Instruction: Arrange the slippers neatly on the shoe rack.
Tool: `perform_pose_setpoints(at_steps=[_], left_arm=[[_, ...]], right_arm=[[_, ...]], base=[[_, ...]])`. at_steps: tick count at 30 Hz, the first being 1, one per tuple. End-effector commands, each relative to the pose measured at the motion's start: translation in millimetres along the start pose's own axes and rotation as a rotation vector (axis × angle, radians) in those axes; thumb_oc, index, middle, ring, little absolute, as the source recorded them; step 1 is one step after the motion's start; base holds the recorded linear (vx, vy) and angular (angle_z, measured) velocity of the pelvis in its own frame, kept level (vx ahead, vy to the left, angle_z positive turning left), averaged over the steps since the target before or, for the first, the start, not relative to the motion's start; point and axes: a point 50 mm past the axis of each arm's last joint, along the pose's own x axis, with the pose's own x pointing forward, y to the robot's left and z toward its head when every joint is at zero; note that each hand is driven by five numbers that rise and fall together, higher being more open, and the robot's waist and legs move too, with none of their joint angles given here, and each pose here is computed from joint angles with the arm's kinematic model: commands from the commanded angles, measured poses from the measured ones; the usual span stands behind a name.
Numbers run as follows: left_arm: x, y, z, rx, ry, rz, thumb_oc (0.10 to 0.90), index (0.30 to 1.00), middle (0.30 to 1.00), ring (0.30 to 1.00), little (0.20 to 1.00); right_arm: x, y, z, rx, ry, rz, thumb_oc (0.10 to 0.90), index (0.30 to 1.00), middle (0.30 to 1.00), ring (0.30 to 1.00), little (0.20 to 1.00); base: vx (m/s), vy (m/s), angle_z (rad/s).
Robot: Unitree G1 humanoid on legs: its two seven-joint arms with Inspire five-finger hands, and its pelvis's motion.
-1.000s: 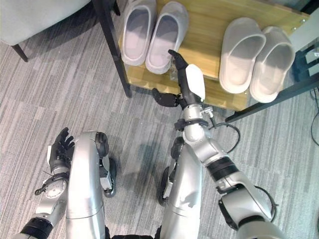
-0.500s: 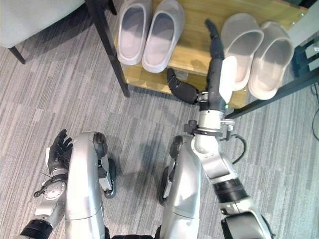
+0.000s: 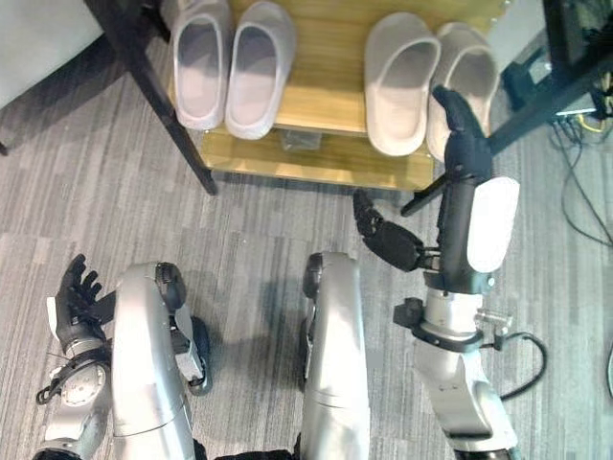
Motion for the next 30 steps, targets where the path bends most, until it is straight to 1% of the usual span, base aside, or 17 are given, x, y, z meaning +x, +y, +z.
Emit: perform_pose_setpoints(at_steps=[1,4,5,6,7,8,10,12,13,14,15,18,21,23,25,29,30], left_arm=[[-6,-42,51,-0.064,-0.291,-0.174,0.800,0.900,0.900,0.900,0.900],[-8,-42,55,-0.057,-0.313,-0.189,0.800,0.900,0.900,0.900,0.900],[-8,-42,55,-0.056,-0.311,-0.186,0.800,0.900,0.900,0.900,0.900],[-9,-43,56,-0.047,-0.316,-0.190,0.800,0.900,0.900,0.900,0.900],[-9,-45,54,-0.046,-0.306,-0.194,0.800,0.900,0.900,0.900,0.900],[-9,-45,54,-0.044,-0.306,-0.195,0.800,0.900,0.900,0.900,0.900],[-8,-49,54,-0.036,-0.306,-0.197,0.800,0.900,0.900,0.900,0.900],[-6,-52,56,-0.038,-0.312,-0.198,0.800,0.900,0.900,0.900,0.900],[-6,-52,57,-0.037,-0.312,-0.198,0.800,0.900,0.900,0.900,0.900],[-4,-51,58,-0.039,-0.316,-0.190,0.800,0.900,0.900,0.900,0.900],[-2,-51,56,-0.053,-0.305,-0.175,0.800,0.900,0.900,0.900,0.900],[4,-43,51,-0.059,-0.279,-0.140,0.800,0.900,0.900,0.900,0.900],[18,-38,45,-0.060,-0.246,-0.080,0.800,0.900,0.900,0.900,0.900],[29,-45,45,-0.045,-0.241,-0.066,0.800,0.900,0.900,0.900,0.900],[34,-51,44,-0.034,-0.230,-0.079,0.800,0.900,0.900,0.900,0.900],[31,-55,28,0.055,-0.198,-0.138,0.800,0.900,0.900,0.900,0.900],[31,-50,23,0.073,-0.178,-0.131,0.800,0.900,0.900,0.900,0.900]], right_arm=[[21,-26,37,0.044,-0.218,-0.163,0.800,0.900,0.900,0.900,0.900],[11,-23,28,0.009,-0.153,-0.099,0.800,0.900,0.900,0.900,0.900],[-2,-14,8,0.018,-0.011,-0.043,0.800,0.900,0.900,0.900,0.900],[-11,-9,-3,0.025,0.074,-0.028,0.800,0.900,0.900,0.900,0.900],[-28,-1,-15,0.075,0.210,-0.004,0.800,0.900,0.900,0.900,0.900],[-28,-1,-15,0.078,0.211,-0.005,0.800,0.900,0.900,0.900,0.900],[-51,17,-28,0.219,0.418,0.007,0.800,0.900,0.900,0.900,0.900],[-65,26,-36,0.274,0.533,0.005,0.800,0.900,0.900,0.900,0.900],[-65,26,-36,0.275,0.534,0.005,0.800,0.900,0.900,0.900,0.900],[-72,30,-42,0.269,0.585,0.010,0.800,0.900,0.900,0.900,0.900],[-89,38,-56,0.232,0.701,-0.003,0.800,0.900,0.900,0.900,0.900],[-111,43,-81,0.174,0.864,-0.083,0.800,0.900,0.900,0.900,0.900],[-125,72,-94,0.178,1.028,-0.124,0.800,0.900,0.900,0.900,0.900],[-123,94,-91,0.269,1.093,-0.136,0.800,0.900,0.900,0.900,0.900],[-121,110,-90,0.281,1.108,-0.067,0.800,0.900,0.900,0.900,0.900],[-139,125,-90,0.236,1.152,0.089,0.800,0.900,0.900,0.900,0.900],[-145,127,-90,0.215,1.149,0.140,0.800,0.900,0.900,0.900,0.900]], base=[[-0.06,-0.006,-0.01],[-0.04,-0.005,0.01],[0.00,0.000,0.00],[-0.04,0.011,0.01],[0.00,0.000,0.00],[-0.03,0.017,0.00],[0.00,0.000,0.00],[0.00,0.000,0.00],[0.00,0.000,0.00],[0.00,0.000,0.00],[0.00,0.000,0.00],[0.00,0.000,0.00],[-0.07,0.026,-0.08],[-0.04,0.053,-0.22],[0.02,0.036,-0.31],[0.04,0.033,-0.08],[0.03,0.050,-0.03]])
